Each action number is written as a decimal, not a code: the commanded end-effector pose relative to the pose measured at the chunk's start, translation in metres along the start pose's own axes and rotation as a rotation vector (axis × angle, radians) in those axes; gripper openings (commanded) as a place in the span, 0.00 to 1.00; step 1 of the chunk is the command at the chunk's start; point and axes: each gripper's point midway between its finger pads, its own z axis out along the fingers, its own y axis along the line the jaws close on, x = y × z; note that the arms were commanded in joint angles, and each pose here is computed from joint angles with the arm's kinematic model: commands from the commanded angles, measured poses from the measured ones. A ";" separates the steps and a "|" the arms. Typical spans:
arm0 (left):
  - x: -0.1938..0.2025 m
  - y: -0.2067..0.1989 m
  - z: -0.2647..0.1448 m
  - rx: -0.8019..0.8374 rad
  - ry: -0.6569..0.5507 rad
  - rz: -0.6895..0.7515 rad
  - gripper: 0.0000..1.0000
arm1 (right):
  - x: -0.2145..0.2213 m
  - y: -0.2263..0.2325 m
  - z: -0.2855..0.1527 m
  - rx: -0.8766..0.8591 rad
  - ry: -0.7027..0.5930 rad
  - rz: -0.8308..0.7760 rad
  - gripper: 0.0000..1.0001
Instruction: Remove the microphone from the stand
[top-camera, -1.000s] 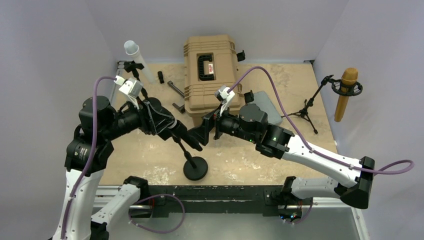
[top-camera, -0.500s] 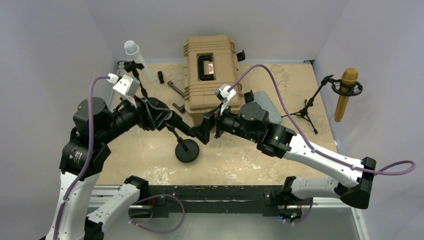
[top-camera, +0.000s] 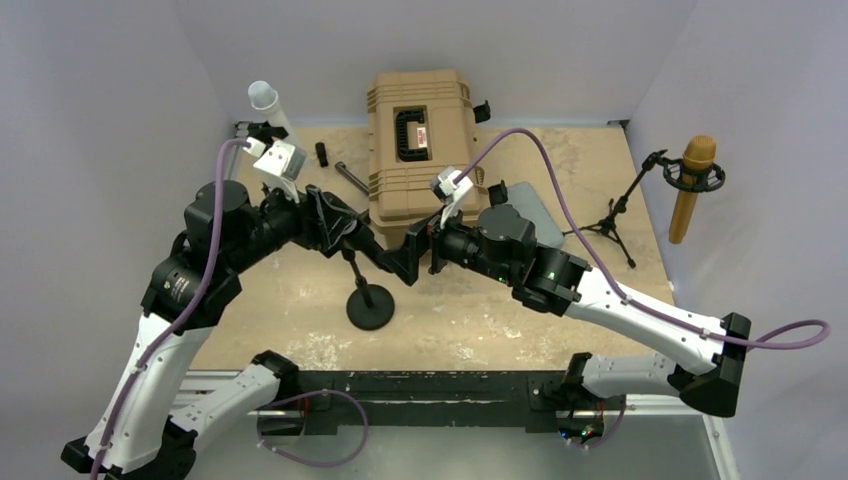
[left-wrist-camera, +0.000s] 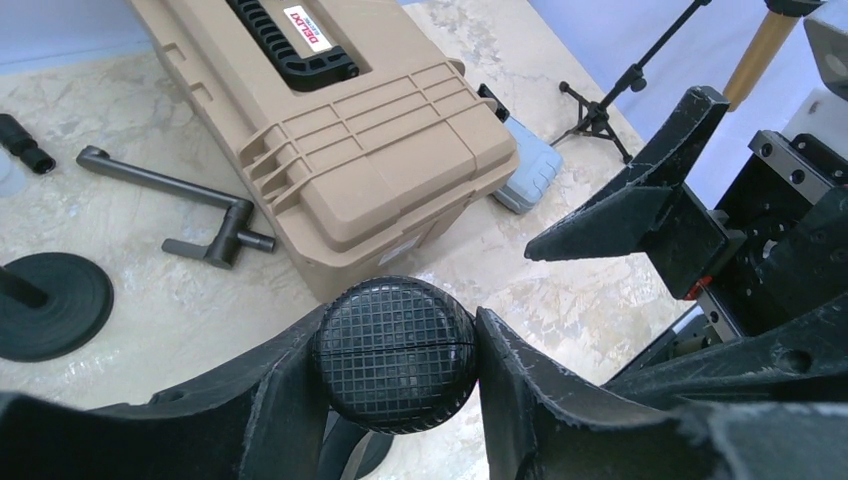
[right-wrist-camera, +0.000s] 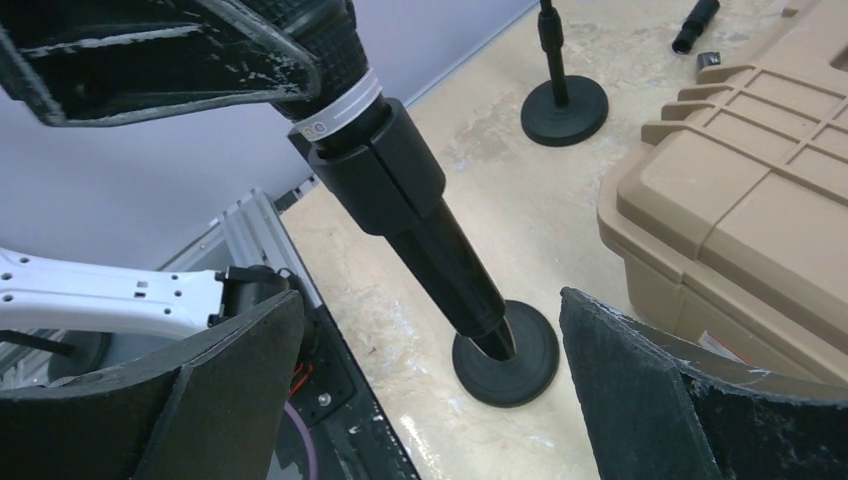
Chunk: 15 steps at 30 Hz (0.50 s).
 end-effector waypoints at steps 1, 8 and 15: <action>0.001 -0.002 -0.001 -0.005 0.006 -0.069 0.56 | -0.020 0.001 0.000 0.026 -0.032 -0.039 0.98; -0.002 -0.010 -0.016 0.024 -0.017 -0.061 0.97 | -0.033 0.021 -0.002 0.030 -0.007 -0.091 0.97; -0.010 0.002 -0.048 -0.067 -0.081 -0.037 1.00 | -0.047 0.039 0.004 0.122 0.008 -0.109 0.95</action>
